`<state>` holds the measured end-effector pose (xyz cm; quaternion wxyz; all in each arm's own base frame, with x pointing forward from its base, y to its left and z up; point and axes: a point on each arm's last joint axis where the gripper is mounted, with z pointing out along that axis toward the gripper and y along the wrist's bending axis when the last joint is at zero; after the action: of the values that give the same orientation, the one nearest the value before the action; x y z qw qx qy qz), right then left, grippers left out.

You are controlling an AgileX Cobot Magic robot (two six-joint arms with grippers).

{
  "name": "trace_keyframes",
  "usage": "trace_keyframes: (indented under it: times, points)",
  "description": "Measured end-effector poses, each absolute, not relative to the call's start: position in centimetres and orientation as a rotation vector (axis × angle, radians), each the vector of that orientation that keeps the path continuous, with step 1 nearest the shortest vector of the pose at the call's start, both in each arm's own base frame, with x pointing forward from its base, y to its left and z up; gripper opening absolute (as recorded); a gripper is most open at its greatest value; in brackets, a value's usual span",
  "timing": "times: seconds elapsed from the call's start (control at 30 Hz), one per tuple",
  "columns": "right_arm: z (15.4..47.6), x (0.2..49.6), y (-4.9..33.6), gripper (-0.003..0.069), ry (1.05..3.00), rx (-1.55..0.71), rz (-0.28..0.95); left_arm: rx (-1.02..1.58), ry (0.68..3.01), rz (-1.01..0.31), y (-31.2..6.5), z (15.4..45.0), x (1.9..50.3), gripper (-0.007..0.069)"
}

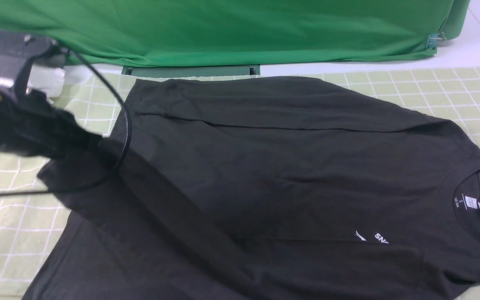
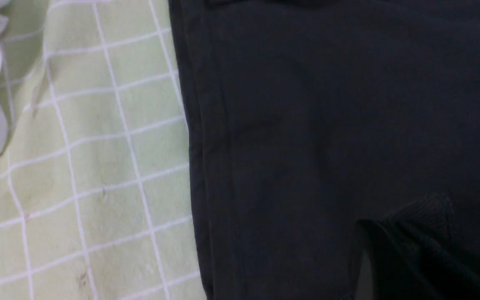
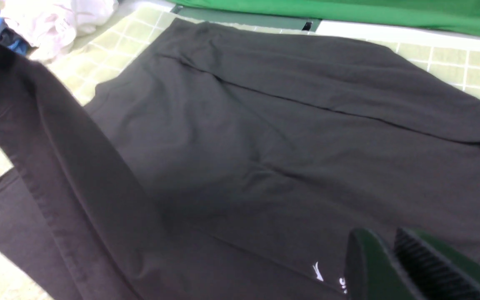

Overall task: Fold a long-sleeved shirt over a green coffee tablecloth.
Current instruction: 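Fold the left side of the black T-shirt inward over its body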

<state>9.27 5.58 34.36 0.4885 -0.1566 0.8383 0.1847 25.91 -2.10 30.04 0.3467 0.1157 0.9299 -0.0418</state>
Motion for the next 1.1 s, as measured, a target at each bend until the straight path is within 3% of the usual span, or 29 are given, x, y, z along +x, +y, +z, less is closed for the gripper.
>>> trace_keyframes:
  times: [0.4,0.63,0.73,0.9,0.97,1.07,1.1]
  points:
    - [33.2,11.2,6.7,0.0104,2.133,-0.397,0.422,0.549,2.299,-0.168,-7.7,32.4,30.4,0.002]
    - [32.3,12.3,7.3,0.0116,2.193,-0.407,0.404,0.581,2.138,-0.206,-10.2,37.3,31.4,0.002]
    - [32.3,12.3,7.4,0.0122,2.198,-0.408,0.403,0.587,2.092,-0.153,-10.1,38.4,31.6,0.002]
    - [32.3,12.4,7.4,0.0123,2.195,-0.407,0.404,0.511,2.172,-0.003,-8.2,36.5,33.5,0.002]
    - [32.3,12.4,7.4,0.0126,2.195,-0.407,0.404,0.458,2.265,0.04,-7.1,33.7,35.6,0.002]
    - [32.3,12.4,7.4,0.0129,2.195,-0.407,0.404,0.456,2.304,0.055,-6.9,32.3,36.5,0.002]
    - [32.3,12.4,7.4,0.0132,2.195,-0.407,0.404,0.466,2.358,0.059,-7.0,30.2,37.6,0.002]
